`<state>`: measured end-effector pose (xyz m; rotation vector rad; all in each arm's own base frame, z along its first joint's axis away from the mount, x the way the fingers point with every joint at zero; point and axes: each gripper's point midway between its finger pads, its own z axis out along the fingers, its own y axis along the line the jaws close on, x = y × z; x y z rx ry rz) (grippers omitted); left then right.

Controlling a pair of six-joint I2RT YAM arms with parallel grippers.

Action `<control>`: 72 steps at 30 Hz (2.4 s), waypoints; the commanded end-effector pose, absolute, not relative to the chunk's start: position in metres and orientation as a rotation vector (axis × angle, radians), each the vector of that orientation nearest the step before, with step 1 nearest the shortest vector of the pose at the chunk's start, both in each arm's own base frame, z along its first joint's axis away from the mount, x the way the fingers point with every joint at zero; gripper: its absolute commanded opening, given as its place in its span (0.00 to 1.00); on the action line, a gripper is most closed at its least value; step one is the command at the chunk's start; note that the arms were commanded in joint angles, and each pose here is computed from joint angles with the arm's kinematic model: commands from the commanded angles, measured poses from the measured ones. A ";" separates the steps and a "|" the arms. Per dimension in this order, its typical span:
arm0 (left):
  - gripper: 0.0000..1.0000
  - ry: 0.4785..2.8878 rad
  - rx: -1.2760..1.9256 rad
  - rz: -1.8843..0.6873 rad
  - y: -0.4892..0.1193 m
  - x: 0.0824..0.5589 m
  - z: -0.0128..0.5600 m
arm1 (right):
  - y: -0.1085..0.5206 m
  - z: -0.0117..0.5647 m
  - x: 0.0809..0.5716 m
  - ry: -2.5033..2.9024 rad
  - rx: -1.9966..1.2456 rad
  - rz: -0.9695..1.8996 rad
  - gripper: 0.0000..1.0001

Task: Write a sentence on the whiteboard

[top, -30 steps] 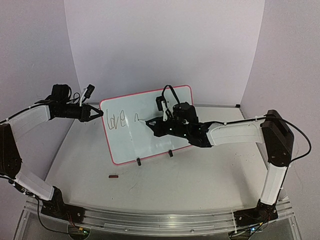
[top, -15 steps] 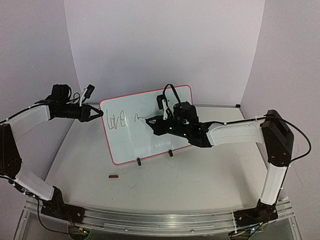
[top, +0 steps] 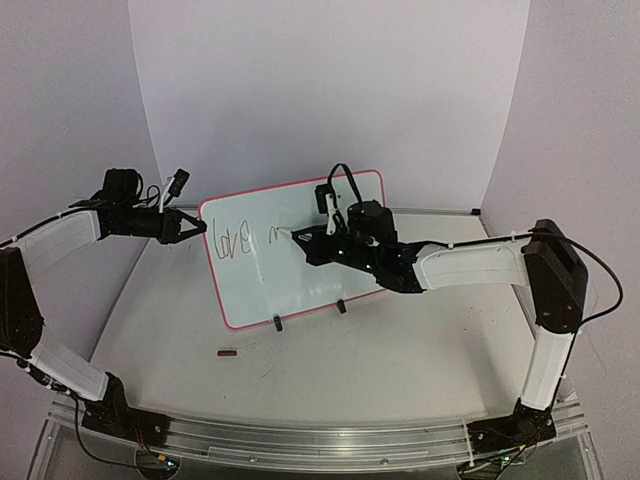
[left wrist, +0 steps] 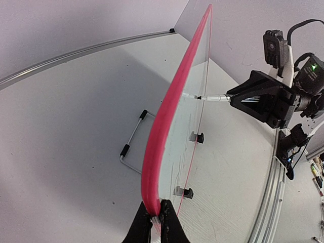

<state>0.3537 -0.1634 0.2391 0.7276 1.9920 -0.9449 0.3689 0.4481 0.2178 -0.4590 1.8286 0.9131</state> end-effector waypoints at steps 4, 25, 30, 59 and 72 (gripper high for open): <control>0.00 2.017 0.727 -0.877 -0.158 0.362 0.237 | 0.432 0.239 0.389 1.778 -0.348 0.839 0.00; 0.00 2.019 0.726 -0.874 -0.158 0.361 0.237 | 0.421 0.194 0.374 1.884 -0.362 0.837 0.00; 0.00 2.017 0.727 -0.872 -0.157 0.362 0.237 | 0.420 0.188 0.371 1.899 -0.367 0.843 0.00; 0.00 2.017 0.727 -0.874 -0.157 0.361 0.238 | 0.422 0.241 0.369 1.767 -0.416 1.050 0.00; 0.00 2.020 0.727 -0.874 -0.157 0.362 0.237 | 0.426 0.236 0.382 1.772 -0.402 1.035 0.00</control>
